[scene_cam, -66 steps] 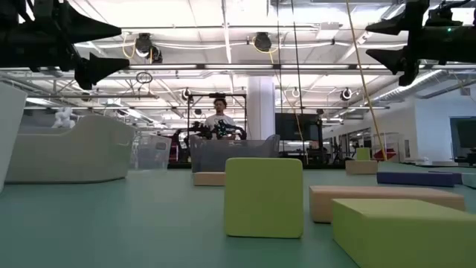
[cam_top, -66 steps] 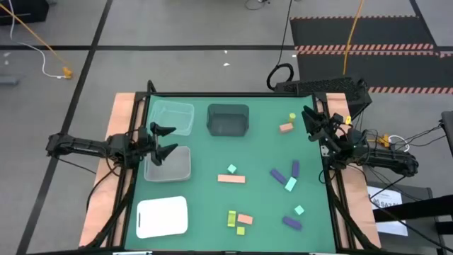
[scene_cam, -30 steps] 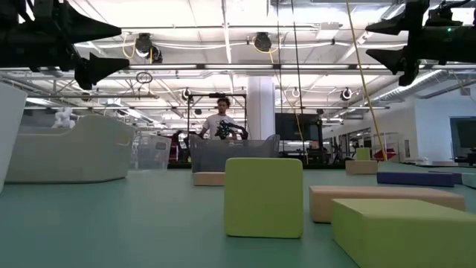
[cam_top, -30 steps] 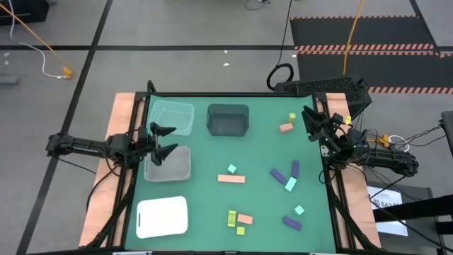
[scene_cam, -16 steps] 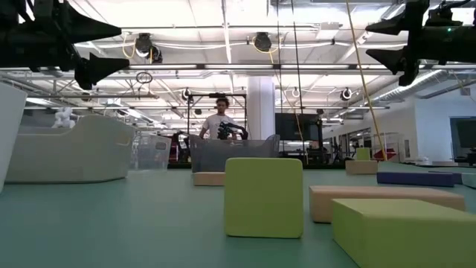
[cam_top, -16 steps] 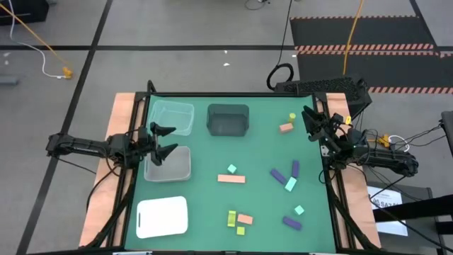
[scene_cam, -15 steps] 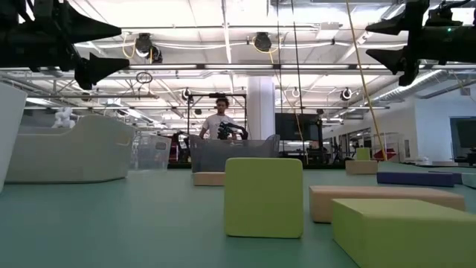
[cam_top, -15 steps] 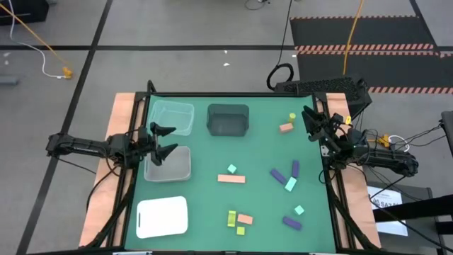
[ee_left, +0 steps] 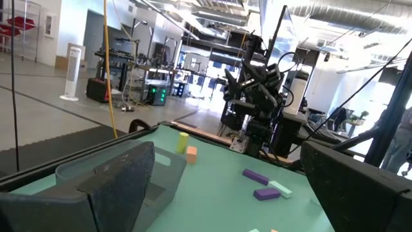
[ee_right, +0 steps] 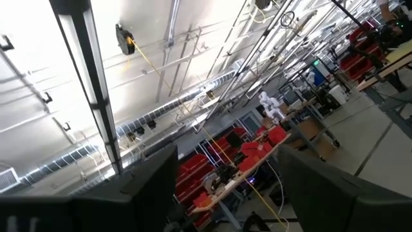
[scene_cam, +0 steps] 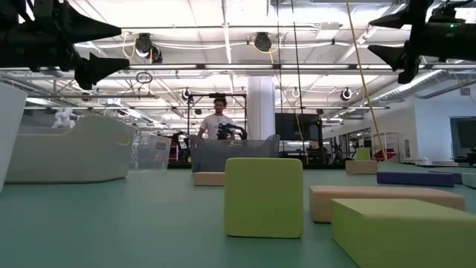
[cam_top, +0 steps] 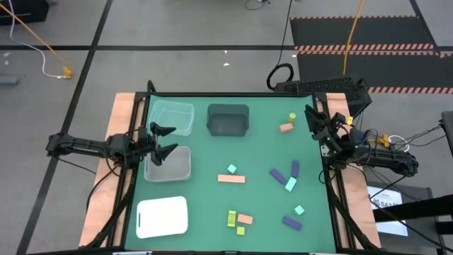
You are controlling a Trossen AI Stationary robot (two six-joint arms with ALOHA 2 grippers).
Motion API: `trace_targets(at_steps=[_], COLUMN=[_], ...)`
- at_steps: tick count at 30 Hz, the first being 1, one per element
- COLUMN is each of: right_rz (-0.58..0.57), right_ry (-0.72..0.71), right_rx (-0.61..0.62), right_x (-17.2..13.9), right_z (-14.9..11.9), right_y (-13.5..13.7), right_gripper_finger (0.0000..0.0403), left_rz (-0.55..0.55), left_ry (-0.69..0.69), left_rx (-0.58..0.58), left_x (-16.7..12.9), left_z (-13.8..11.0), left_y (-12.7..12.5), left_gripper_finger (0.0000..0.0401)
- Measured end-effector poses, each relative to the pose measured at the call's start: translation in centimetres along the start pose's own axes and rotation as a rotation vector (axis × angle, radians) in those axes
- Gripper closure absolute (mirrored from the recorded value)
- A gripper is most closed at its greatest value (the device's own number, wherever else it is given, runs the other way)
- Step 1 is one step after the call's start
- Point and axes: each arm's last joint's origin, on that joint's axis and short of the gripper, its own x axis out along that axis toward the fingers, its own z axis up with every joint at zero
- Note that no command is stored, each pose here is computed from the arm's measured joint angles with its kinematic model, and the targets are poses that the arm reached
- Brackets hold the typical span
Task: Sort & place blocks by color
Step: Put the top right brown block into the black bin
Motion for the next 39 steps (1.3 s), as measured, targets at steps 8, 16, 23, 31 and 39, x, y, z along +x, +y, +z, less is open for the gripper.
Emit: trace_targets(at_steps=[8, 16, 23, 31, 39], right_rz=[0.011, -0.028, -0.057, -0.062, -0.123], right_ry=[-0.017, -0.049, -0.02, -0.011, 0.0], right_rx=[0.158, 0.453, 0.329, 0.08, -0.071], right_x=[0.0, 0.1, 0.3, 1.3, 2.5], right_z=[0.2, 0.2, -0.2, 0.5, 0.9], right_y=[0.1, 0.0, -0.1, 0.9, 1.6], right_gripper_finger=[0.0147, 0.0147, 0.0147, 0.0147, 0.0147], left_rz=[0.0, 0.0, 0.0, 0.0, 0.0], left_ry=[0.0, 0.0, 0.0, 0.0, 0.0], left_rx=[0.0, 0.0, 0.0, 0.0, 0.0], left_x=[0.0, 0.0, 0.0, 0.0, 0.0], left_z=[0.0, 0.0, 0.0, 0.0, 0.0], left_y=[0.0, 0.0, 0.0, 0.0, 0.0], left_gripper_finger=[0.0011, 0.0011, 0.0011, 0.0011, 0.0011])
